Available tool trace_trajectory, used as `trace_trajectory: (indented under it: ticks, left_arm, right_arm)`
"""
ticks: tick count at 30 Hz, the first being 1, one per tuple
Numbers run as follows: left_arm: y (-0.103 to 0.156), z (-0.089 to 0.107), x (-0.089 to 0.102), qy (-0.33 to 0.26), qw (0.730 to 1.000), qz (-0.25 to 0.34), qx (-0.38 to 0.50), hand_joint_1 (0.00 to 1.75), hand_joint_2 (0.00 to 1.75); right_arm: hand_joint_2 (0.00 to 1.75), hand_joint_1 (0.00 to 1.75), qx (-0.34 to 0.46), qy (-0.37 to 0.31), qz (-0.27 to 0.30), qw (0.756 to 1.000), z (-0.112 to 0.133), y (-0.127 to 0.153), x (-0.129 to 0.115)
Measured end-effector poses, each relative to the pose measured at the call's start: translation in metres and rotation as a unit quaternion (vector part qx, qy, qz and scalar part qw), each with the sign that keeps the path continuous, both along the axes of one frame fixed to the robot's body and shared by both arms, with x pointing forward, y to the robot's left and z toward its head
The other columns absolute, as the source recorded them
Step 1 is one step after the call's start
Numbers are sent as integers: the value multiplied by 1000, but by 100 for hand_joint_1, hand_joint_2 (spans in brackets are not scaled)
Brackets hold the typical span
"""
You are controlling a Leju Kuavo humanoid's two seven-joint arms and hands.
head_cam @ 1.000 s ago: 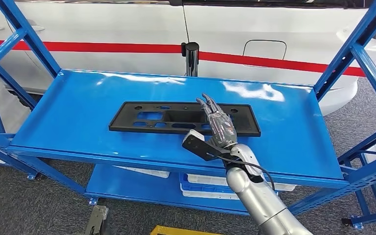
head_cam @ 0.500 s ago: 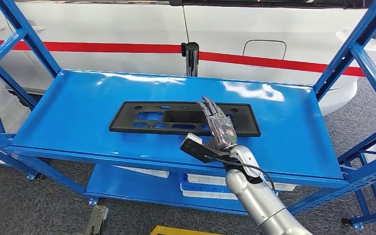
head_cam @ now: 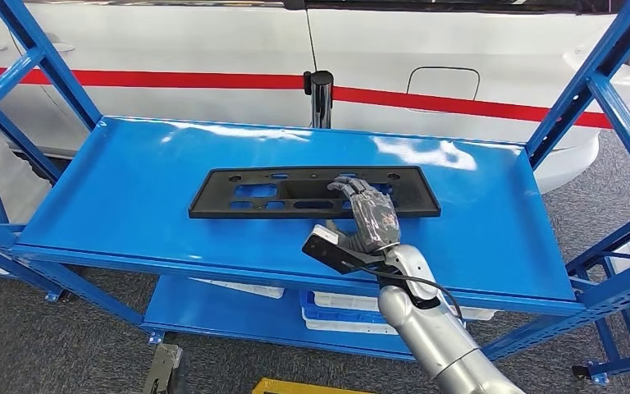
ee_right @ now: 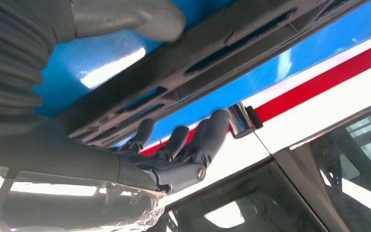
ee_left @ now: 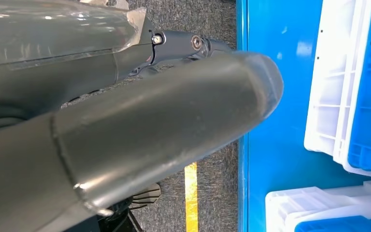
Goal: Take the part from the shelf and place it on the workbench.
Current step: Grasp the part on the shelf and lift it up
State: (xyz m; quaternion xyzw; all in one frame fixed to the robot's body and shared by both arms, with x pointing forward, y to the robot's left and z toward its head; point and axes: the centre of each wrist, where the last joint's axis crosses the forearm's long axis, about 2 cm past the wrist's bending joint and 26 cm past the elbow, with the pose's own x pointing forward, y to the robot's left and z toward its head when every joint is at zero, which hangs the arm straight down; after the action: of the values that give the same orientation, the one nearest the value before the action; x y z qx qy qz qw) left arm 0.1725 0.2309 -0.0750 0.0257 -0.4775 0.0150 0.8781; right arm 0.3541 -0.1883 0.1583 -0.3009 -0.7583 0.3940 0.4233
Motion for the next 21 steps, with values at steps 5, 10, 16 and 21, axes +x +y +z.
trace_trajectory:
  ticks: [5,10,16,21]
  left_arm:
    - [0,1,3,-1,1000,-5,-2,0,0]
    - [0,2,6,-3,1000,-5,-1,0,0]
    - [0,3,9,-5,1000,-5,-1,0,0]
    - [0,4,10,-6,1000,-3,-1,0,0]
  right_arm:
    - [175,167,-32,-42,-19,998,-1,-1,-4]
    - [175,166,-58,-68,-23,996,-1,0,-8]
    - [175,72,-64,-79,-22,995,-2,1,-11]
    - [175,0,-70,-83,-24,994,-3,2,-12]
